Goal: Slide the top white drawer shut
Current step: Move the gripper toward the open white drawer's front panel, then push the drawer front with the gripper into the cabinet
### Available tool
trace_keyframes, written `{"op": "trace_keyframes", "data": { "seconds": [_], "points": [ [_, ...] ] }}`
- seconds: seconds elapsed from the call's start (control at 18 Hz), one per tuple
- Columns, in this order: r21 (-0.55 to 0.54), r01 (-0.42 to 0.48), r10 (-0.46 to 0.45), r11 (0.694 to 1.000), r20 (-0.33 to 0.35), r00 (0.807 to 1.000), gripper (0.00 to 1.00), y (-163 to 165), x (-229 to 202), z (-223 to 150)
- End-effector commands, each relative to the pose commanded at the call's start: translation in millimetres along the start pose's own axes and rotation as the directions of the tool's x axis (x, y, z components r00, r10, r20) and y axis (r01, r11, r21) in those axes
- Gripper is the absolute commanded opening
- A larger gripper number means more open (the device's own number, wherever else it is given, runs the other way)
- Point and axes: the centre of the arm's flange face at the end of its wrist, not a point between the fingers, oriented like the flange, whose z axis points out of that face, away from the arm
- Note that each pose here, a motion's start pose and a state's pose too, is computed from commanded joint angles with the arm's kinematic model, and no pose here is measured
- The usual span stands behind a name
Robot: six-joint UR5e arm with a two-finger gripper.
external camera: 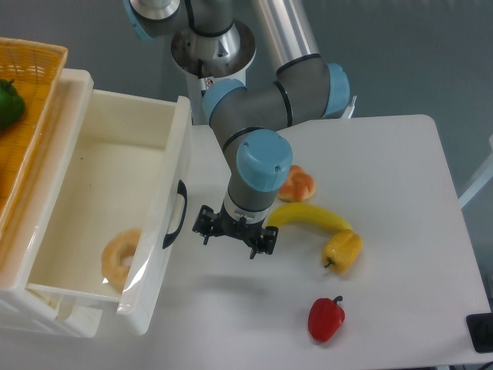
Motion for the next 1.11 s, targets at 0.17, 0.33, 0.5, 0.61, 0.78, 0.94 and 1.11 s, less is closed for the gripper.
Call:
{"op": "trace_keyframes", "data": {
  "seconds": [0.17,0.33,0.5,0.61,0.78,0.94,1.11],
  "points": [
    [0.004,0.0,0.0,1.0,-0.008,1.0,1.0,0,1,0],
    [0.006,-0.001,0.001,1.0,-0.014,1.0,1.0,-1,2,1],
    [0.001,-0.007,0.007,1.0,-0.018,1.0,1.0,-1,8,2],
    [0.004,-0.011,0.011,1.0,-0.018,1.0,1.0,-2,10,0],
    [0.016,-0.013,0.013,1.0,-0.03,0.999,1.0,-3,13,-2],
    [0.021,-0.022,0.023,1.0,-0.038,0.999,1.0,-6,19,0],
    [0.023,-0.023,0.023,0.999,-0.036,0.999,1.0,-6,20,-2]
  ]
}}
